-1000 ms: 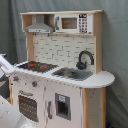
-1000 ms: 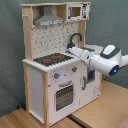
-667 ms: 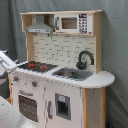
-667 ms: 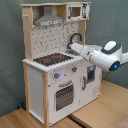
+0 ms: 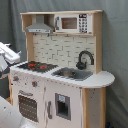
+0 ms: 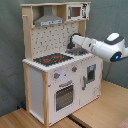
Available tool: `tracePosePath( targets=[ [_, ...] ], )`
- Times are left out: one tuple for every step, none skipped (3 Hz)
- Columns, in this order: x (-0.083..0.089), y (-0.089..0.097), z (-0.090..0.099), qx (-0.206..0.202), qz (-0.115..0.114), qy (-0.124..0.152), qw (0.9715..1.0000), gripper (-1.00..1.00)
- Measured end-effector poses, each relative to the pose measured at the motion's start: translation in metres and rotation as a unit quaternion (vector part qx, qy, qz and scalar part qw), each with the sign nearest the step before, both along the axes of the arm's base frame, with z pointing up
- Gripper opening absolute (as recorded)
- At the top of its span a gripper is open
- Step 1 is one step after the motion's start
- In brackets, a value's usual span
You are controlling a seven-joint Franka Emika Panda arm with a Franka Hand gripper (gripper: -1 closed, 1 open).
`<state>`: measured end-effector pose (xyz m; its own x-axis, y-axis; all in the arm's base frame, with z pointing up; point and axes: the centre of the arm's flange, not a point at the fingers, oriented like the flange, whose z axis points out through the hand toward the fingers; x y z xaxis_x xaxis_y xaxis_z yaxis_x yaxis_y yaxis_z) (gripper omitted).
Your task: Play with the kitchen
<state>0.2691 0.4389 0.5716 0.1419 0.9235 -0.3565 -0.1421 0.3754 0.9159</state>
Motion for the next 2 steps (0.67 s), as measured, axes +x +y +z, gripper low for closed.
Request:
tracePosePath(
  targets=[
    [0.001,-0.013,0.022,-0.03,-0.014,0.0,0.9995,1.0],
    [0.0,-0.025,0.042,-0.059,-0.025,0.0,0.998,1.0]
  ],
)
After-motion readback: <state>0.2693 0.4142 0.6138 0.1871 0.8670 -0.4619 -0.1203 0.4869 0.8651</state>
